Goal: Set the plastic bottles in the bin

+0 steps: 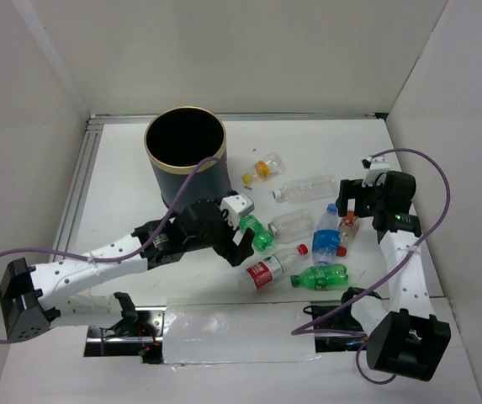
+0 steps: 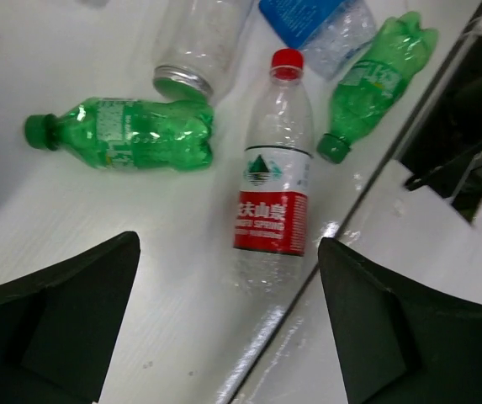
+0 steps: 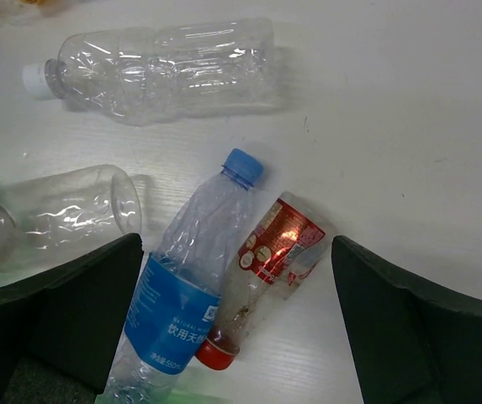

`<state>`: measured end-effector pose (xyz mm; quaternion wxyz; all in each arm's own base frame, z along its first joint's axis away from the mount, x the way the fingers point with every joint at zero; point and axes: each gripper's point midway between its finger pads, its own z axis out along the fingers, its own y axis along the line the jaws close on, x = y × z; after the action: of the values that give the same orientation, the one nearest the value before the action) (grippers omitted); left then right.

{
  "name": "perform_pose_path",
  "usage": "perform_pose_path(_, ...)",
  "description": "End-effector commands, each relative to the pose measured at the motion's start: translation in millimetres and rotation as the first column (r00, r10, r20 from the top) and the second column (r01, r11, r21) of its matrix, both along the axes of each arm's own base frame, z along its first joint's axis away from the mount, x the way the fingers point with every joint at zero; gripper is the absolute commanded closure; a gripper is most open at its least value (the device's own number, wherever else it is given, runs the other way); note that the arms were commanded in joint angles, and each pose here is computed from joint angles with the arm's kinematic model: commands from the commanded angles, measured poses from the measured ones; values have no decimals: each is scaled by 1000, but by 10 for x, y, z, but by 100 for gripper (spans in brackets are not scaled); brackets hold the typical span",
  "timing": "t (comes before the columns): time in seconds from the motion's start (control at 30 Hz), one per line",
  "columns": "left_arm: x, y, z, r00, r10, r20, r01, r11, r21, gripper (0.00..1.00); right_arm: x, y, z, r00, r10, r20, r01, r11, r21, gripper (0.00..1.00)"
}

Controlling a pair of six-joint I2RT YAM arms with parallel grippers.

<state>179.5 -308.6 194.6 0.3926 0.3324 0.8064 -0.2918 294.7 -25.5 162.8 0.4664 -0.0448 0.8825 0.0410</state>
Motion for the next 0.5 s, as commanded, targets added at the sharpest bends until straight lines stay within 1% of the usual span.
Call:
perform_pose_path(0.0,188,-3,51,995,-1,96,-5,998,59,0,7,1,157,999,27,41,-26,1000,-17,0)
perform_pose_path(0.1,146,-100,-106,997,-22,77,14,995,103,0,-28,36,134,997,60,48,-59,998,-30,0)
perform_pose_path(0.17,132,-143,-132,997,-32,72,24,993,111,0,-28,60,139,996,71,50,-70,997,-22,0)
perform_pose_path(0.3,211,-159,-253,998,11,58,-19,989,144,0,-47,31,47,992,122,26,-119,989,-86,0)
perform_pose_path(0.33,245,-177,-232,998,28,61,-36,989,141,6,-54,51,4,989,146,11,-144,986,-88,8)
perform_pose_path(0.37,294,-177,-224,996,47,74,-57,987,147,10,-77,52,-19,988,154,-1,-153,984,-93,35)
perform_pose_path(0.4,314,-178,-301,996,53,69,-64,984,169,15,-58,99,5,984,177,7,-176,981,-76,55)
perform_pose_path(0.43,344,-186,-295,995,62,75,-74,982,172,24,-77,126,-7,982,187,1,-186,980,-65,73)
perform_pose_path(0.47,359,-182,-333,995,69,76,-82,980,184,51,-79,148,-3,982,189,3,-189,981,-50,82)
